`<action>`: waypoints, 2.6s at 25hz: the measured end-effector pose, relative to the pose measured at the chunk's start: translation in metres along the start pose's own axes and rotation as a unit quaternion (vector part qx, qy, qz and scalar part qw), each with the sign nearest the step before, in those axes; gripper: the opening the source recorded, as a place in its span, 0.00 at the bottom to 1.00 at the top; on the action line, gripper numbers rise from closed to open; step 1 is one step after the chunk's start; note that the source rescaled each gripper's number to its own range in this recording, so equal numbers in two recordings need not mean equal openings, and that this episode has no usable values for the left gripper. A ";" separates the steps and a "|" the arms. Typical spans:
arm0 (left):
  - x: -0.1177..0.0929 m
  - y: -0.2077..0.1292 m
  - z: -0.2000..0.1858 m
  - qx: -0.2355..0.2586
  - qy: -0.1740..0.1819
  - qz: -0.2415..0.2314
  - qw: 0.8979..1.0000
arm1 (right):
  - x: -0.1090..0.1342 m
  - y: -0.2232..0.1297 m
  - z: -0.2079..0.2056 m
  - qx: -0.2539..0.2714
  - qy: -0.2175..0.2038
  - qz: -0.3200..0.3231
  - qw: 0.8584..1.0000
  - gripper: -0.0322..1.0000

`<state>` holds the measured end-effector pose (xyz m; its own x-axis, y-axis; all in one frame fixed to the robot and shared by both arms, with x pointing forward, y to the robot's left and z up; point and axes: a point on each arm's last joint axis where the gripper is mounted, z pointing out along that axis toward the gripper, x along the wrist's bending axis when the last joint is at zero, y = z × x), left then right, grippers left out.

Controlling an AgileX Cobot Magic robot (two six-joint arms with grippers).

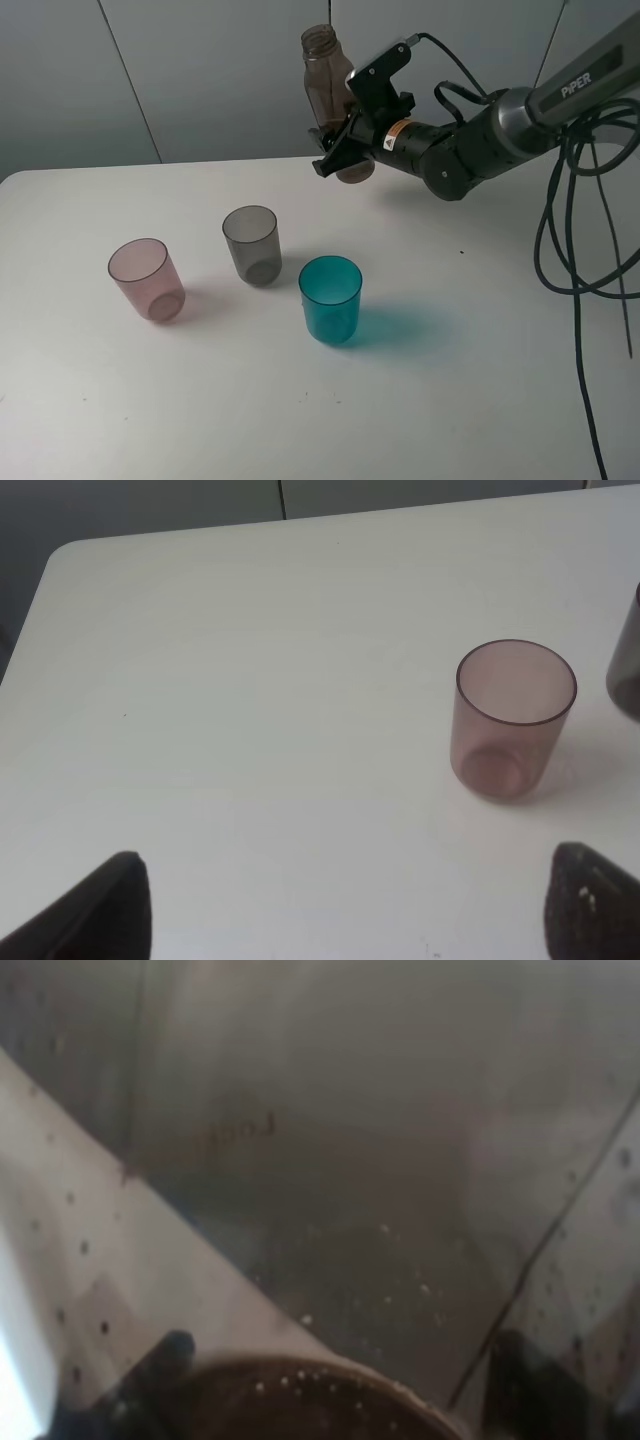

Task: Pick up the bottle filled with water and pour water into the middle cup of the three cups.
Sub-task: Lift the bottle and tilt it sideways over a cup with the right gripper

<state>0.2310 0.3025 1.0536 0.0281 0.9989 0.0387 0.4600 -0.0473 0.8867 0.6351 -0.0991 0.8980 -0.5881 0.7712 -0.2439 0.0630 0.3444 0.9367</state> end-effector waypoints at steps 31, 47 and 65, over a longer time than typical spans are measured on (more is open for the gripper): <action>0.000 0.000 0.000 0.000 0.000 0.000 1.000 | 0.044 0.001 -0.040 0.067 -0.048 -0.254 0.964 0.03; 0.000 0.000 0.000 0.000 0.000 0.000 1.000 | 0.044 0.001 -0.040 0.078 -0.032 -0.480 0.873 0.03; 0.000 0.000 0.000 0.000 0.000 0.000 1.000 | 0.044 0.001 -0.040 0.080 -0.025 -0.542 0.836 0.03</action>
<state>0.2310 0.3025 1.0536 0.0281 0.9989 0.0387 0.4600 -0.0473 0.8867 0.5764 -0.0862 0.8980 -0.3349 -0.0215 -0.9420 -0.3760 0.9197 0.1127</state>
